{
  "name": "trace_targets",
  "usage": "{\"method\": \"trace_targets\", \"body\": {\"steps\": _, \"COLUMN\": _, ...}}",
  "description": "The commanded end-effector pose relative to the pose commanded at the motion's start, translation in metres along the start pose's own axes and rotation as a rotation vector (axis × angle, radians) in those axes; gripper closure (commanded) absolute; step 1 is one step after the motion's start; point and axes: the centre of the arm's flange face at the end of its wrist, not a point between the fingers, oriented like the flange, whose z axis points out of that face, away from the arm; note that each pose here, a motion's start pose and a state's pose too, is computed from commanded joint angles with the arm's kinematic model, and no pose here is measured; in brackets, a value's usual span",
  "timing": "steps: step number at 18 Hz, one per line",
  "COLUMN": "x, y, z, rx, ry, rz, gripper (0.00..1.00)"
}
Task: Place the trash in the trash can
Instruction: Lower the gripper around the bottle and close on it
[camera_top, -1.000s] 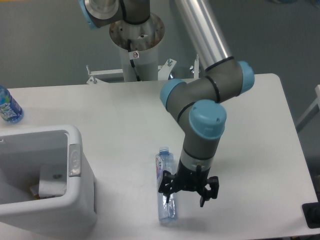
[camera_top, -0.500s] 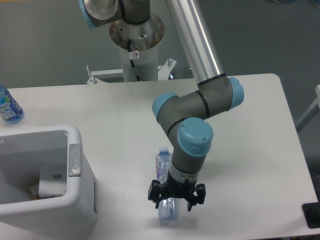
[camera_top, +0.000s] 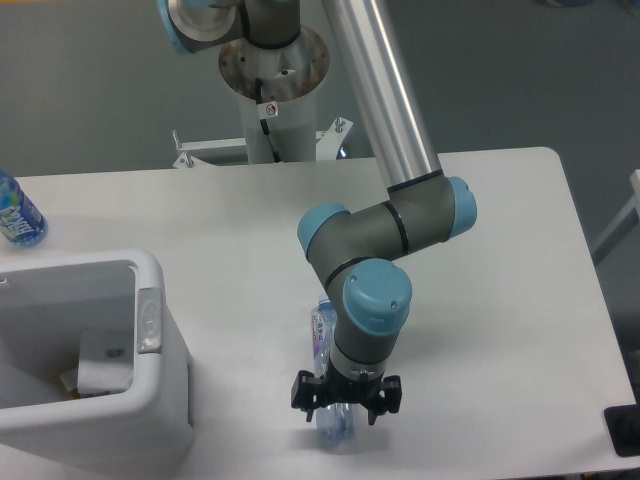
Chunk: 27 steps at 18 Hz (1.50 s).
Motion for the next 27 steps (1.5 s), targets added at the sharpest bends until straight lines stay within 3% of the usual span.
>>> {"method": "trace_targets", "body": {"steps": 18, "x": 0.003, "y": 0.003, "z": 0.014, "rx": -0.014, "ry": -0.038, "rz": 0.014, "gripper": 0.04}}
{"method": "trace_targets", "body": {"steps": 24, "x": 0.0, "y": 0.005, "z": 0.018, "rx": -0.029, "ry": -0.067, "rz": 0.012, "gripper": 0.12}}
{"method": "trace_targets", "body": {"steps": 27, "x": 0.0, "y": 0.005, "z": 0.018, "rx": -0.029, "ry": -0.067, "rz": 0.012, "gripper": 0.22}}
